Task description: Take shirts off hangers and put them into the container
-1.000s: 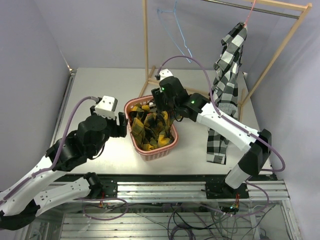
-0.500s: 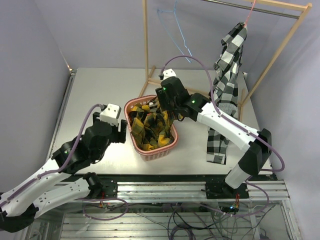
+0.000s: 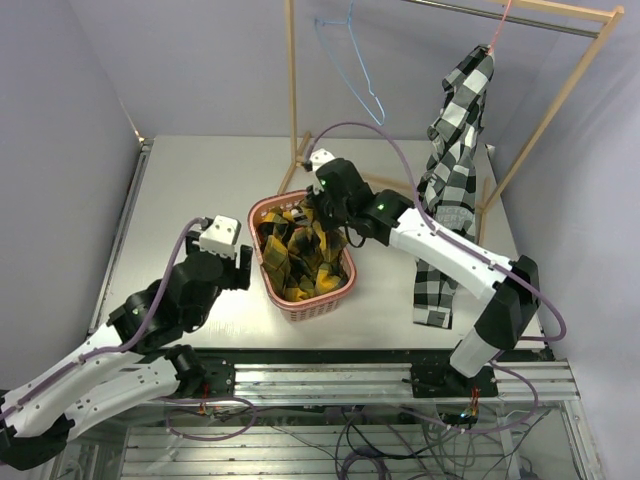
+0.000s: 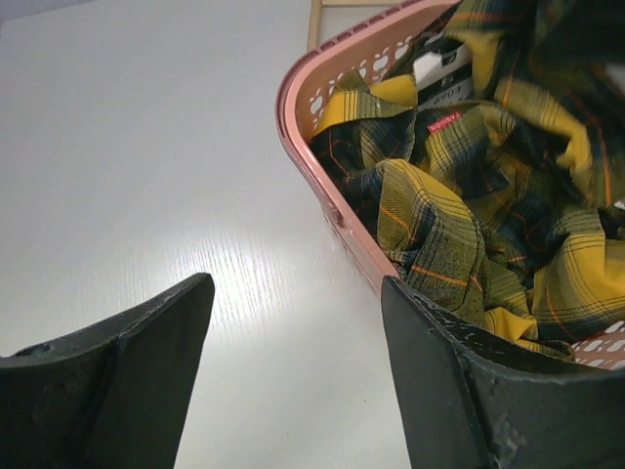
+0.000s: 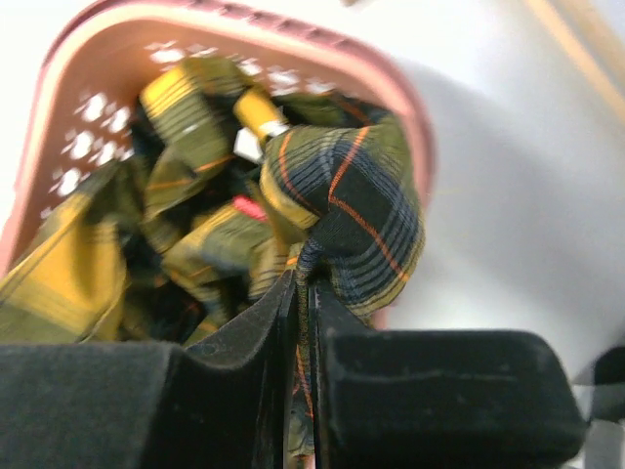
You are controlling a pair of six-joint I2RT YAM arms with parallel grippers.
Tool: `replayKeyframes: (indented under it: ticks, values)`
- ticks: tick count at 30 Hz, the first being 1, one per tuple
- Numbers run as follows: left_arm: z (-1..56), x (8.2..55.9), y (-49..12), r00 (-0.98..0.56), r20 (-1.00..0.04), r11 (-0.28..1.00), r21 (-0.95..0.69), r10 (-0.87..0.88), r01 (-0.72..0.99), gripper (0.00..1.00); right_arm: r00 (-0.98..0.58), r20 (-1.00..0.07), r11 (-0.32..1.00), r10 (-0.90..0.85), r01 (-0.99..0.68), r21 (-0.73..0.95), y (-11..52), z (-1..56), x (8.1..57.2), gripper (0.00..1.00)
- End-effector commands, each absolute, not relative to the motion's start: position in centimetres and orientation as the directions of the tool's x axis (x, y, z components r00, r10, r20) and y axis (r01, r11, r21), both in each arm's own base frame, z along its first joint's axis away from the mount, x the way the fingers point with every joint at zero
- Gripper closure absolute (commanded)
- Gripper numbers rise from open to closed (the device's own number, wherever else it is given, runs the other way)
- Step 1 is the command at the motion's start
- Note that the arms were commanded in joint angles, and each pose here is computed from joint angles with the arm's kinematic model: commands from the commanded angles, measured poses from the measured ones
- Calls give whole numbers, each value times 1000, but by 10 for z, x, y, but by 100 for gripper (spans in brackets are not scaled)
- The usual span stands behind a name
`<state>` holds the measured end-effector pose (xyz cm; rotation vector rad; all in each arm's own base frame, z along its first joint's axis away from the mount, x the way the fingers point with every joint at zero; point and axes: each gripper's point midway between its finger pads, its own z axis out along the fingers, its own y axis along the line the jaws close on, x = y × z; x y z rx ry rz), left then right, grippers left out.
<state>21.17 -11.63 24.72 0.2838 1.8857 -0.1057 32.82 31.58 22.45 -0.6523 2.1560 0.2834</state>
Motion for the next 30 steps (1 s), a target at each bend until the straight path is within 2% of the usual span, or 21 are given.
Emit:
replayKeyframes:
  ticks: [1, 7, 19, 24, 30]
  values:
    - [260, 216, -113, -256, -964, 979, 20, 73, 205, 20, -493, -764, 712, -416, -699, 63, 349, 213, 286, 92]
    - [256, 220, -114, -287, -955, 986, 23, 70, 164, 21, -552, -689, 648, -469, -746, 157, 373, 157, 263, 90]
    - [260, 216, -103, -268, -962, 990, 9, 47, 142, 21, -650, -534, 672, -540, -716, 192, 389, 47, 258, 90]
    - [261, 215, -100, -264, -964, 991, 1, 36, 131, 20, -678, -493, 700, -546, -692, 176, 384, 27, 258, 83]
    - [257, 217, -103, -281, -958, 991, 18, 55, 135, 18, -669, -524, 718, -527, -681, 147, 385, 46, 267, 72]
